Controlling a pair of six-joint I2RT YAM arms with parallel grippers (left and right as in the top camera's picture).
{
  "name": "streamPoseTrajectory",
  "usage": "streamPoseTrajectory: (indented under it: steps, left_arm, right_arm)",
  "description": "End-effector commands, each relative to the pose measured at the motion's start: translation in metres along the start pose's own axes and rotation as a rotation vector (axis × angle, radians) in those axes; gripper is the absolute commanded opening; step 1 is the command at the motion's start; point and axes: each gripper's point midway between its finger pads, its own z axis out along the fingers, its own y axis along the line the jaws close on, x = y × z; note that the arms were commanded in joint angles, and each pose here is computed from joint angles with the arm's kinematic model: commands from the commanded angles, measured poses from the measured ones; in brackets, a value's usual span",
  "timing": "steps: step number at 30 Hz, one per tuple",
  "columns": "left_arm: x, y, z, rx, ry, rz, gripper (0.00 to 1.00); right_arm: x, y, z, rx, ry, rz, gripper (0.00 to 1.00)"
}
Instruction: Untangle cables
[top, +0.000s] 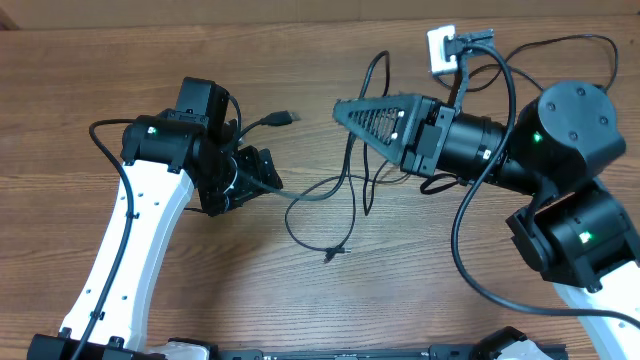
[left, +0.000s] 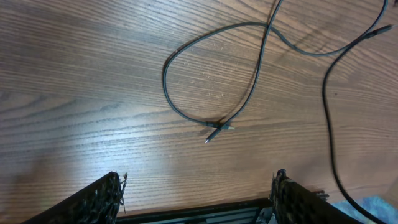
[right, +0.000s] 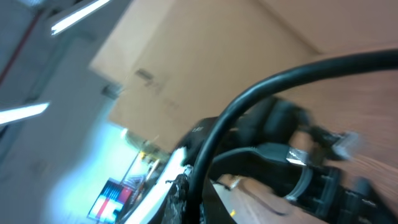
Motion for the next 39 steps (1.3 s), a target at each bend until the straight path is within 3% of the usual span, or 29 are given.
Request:
streamPoseTrajectory:
  steps: [1,4,6,25,39]
  left_arm:
    - [0.002,0.001,-0.002,-0.005,-0.005,0.019,0.78]
    - [0.003,0.001,-0.002,-0.007,-0.001,0.018,0.78]
    - [0.003,0.001,-0.002,-0.006,-0.001,0.018,0.78]
    - [0.002,0.001,-0.002,-0.005,-0.004,0.019,0.78]
    - [0.002,0.001,-0.002,-0.005,-0.004,0.019,0.78]
  right_arm:
    - [-0.028,-0.03,-0.015,0.171,-0.16,0.03,0.04]
    - [-0.037,-0.081,-0.036,0.404,-0.254,0.098,0.04]
    - [-0.041,-0.106,-0.051,0.531,-0.279,0.051,0.04]
    - [-0.039,-0.241,-0.21,1.482,-0.456,0.114,0.04]
    - [0.017,-0.342,-0.209,1.779,-0.058,0.281,0.08]
